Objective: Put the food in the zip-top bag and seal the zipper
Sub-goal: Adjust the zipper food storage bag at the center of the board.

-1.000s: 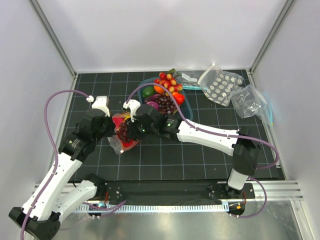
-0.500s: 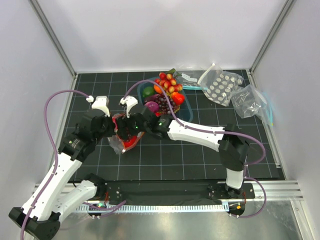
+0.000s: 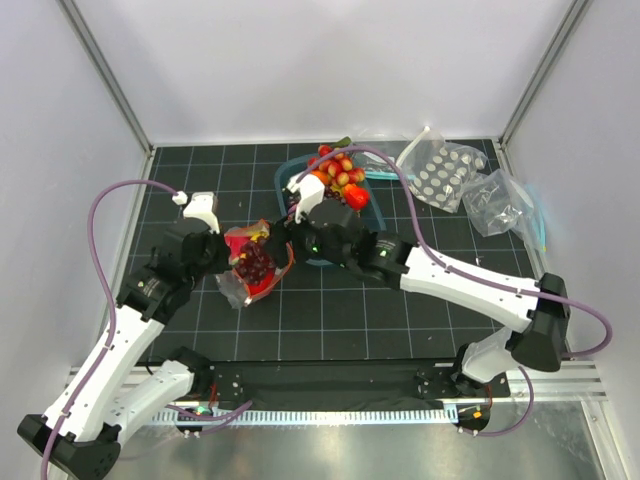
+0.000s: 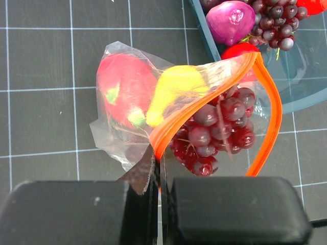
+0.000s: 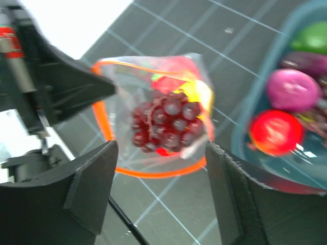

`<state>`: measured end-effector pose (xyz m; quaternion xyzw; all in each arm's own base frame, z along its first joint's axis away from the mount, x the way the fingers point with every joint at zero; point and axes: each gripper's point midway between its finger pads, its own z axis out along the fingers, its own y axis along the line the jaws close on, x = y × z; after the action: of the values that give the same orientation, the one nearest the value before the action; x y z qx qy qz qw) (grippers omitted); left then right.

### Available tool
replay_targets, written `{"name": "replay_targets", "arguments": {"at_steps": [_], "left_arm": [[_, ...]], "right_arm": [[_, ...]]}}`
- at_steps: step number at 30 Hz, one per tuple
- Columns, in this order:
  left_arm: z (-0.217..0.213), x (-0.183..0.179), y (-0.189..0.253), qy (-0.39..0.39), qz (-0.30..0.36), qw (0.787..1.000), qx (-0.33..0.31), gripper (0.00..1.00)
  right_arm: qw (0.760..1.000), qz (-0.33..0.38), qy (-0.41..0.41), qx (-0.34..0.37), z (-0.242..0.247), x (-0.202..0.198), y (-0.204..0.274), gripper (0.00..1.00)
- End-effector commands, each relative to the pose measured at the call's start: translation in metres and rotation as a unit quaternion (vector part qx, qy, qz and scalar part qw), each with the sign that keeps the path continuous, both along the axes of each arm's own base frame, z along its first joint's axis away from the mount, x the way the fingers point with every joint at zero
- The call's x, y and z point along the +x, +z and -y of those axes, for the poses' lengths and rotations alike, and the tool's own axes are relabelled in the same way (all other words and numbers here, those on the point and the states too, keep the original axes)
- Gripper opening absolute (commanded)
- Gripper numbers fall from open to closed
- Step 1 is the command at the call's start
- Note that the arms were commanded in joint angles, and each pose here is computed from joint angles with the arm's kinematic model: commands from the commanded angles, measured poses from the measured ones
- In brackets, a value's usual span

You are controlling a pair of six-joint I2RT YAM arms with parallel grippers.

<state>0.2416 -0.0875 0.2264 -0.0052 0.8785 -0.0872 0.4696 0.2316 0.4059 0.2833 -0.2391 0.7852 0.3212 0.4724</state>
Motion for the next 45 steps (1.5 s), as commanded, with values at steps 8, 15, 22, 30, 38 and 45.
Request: {"name": "replay_targets", "arguments": {"at_steps": [8, 15, 22, 30, 38, 45], "left_arm": [[-0.002, 0.006, 0.011, 0.008, 0.025, 1.000, -0.004, 0.00], [-0.002, 0.005, 0.012, 0.007, 0.026, 1.000, -0.005, 0.00], [-0.002, 0.005, 0.012, 0.007, 0.026, 1.000, -0.006, 0.00], [-0.002, 0.005, 0.011, 0.007, 0.025, 1.000, -0.005, 0.00], [-0.001, 0.005, 0.011, 0.005, 0.024, 1.000, -0.006, 0.00], [0.021, 0.000, 0.018, -0.054, 0.028, 0.997, -0.039, 0.00]], "right_arm": [[0.989, -0.034, -0.113, -0.084, 0.041, 0.020, -0.033, 0.55], [0.987, -0.049, -0.121, -0.090, 0.027, 0.030, -0.053, 0.41], [0.986, -0.060, -0.120, -0.099, 0.017, 0.036, -0.071, 0.39], [0.983, -0.074, -0.129, -0.106, 0.017, 0.041, -0.082, 0.31], [0.986, -0.078, -0.099, -0.107, 0.020, 0.031, -0.068, 0.01], [0.996, -0.057, -0.064, -0.023, 0.026, 0.012, -0.021, 0.01]]}}
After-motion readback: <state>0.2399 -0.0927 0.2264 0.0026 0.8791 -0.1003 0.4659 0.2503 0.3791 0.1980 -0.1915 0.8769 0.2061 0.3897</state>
